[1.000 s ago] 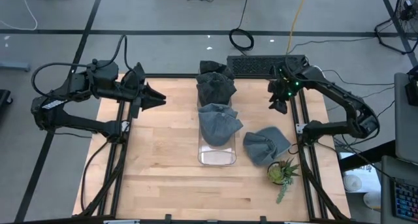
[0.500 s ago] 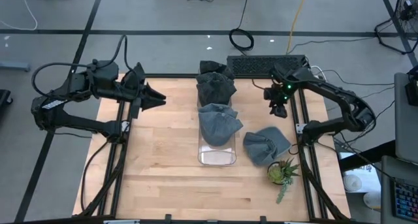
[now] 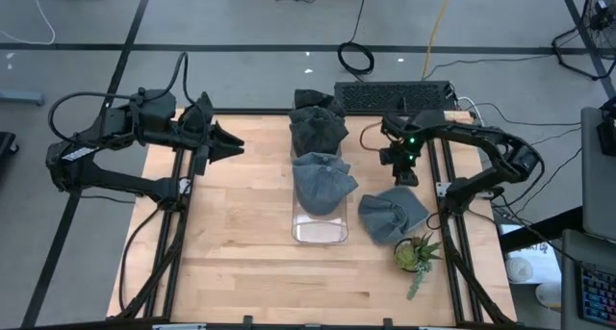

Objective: Pick & Place hat
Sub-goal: Put the blue cap into the bottom transparent bin

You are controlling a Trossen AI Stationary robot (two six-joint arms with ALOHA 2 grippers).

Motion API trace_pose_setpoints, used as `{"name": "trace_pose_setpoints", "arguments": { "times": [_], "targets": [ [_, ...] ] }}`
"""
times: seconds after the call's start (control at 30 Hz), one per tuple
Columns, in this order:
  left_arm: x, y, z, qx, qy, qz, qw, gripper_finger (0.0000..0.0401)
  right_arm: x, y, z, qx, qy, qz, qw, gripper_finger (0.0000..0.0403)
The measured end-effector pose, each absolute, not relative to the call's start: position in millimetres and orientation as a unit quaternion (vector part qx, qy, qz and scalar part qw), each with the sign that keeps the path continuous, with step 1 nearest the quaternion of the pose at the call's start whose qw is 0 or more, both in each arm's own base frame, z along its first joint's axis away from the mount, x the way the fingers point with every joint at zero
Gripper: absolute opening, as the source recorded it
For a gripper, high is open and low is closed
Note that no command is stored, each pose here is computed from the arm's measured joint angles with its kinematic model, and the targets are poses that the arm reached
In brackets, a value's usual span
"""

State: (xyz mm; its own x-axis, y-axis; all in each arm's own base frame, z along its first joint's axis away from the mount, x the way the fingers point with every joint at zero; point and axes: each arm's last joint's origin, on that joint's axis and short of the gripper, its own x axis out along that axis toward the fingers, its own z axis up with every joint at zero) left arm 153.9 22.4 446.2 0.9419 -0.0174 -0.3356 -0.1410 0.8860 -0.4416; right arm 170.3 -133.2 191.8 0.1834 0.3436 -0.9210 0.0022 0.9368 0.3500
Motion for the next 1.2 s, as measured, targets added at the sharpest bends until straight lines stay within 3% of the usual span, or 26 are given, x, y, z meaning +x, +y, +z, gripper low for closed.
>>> {"name": "trace_pose_setpoints", "arguments": {
  "times": [0.27, 0.57, 0.7, 0.87, 1.2],
  "targets": [
    [154, 22, 446, -0.240, 0.168, 0.030, 0.956, 0.0136, 165, -110, 153, 0.137, 0.647, 0.138, 0.737, 0.0188],
    [154, 22, 446, -0.240, 0.168, 0.030, 0.956, 0.0136, 167, -107, 145, 0.130, 0.631, 0.142, 0.751, 0.0181],
    [154, 22, 446, -0.248, 0.167, 0.031, 0.954, 0.0136, 167, -101, 144, 0.112, 0.634, 0.179, 0.744, 0.0132],
    [154, 22, 446, -0.250, 0.167, 0.032, 0.953, 0.0136, 167, -95, 137, 0.097, 0.626, 0.192, 0.750, 0.0020],
    [154, 24, 446, -0.267, 0.161, 0.059, 0.948, 0.0136, 158, -93, 156, 0.115, 0.659, 0.149, 0.728, 0.0002]
  ]
}}
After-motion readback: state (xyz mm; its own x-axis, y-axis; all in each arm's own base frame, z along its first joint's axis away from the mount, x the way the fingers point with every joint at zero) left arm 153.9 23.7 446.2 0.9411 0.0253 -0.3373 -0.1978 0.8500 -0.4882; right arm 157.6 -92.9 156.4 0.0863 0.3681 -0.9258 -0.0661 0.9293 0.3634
